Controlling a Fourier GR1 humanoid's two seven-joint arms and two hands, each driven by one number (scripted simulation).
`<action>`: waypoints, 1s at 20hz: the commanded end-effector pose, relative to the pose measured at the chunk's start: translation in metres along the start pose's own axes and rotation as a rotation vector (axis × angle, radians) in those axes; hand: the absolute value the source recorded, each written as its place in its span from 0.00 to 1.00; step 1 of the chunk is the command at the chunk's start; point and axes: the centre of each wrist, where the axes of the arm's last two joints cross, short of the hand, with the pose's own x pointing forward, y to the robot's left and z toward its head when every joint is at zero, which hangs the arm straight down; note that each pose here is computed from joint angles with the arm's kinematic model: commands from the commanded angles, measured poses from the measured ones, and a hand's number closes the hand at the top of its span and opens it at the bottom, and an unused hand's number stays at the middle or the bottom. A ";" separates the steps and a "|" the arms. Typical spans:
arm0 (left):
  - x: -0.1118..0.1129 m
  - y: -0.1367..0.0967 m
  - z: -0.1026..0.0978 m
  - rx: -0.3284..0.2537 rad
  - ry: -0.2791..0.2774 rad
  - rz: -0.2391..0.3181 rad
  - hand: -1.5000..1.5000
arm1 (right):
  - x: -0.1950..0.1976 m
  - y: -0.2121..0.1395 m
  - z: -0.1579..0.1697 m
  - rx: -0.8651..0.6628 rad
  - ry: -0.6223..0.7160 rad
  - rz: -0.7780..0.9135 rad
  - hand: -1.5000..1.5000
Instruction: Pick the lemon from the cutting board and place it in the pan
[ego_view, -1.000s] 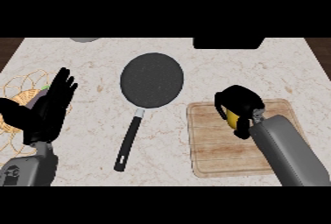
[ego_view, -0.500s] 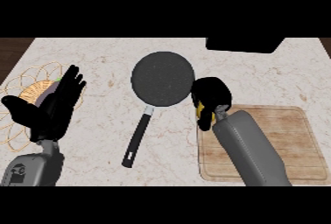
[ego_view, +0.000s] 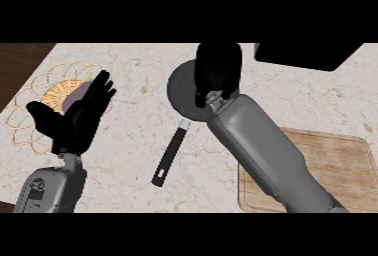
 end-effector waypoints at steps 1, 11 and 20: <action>0.006 -0.012 -0.007 -0.038 -0.009 -0.010 0.50 | 0.034 -0.035 0.008 -0.169 0.132 0.023 1.00; -0.002 -0.019 -0.012 -0.042 -0.007 -0.012 0.50 | 0.062 -0.082 -0.004 -0.273 0.324 -0.083 1.00; -0.007 0.000 -0.012 0.059 -0.002 0.001 0.50 | 0.066 -0.074 -0.015 -0.285 0.379 -0.172 1.00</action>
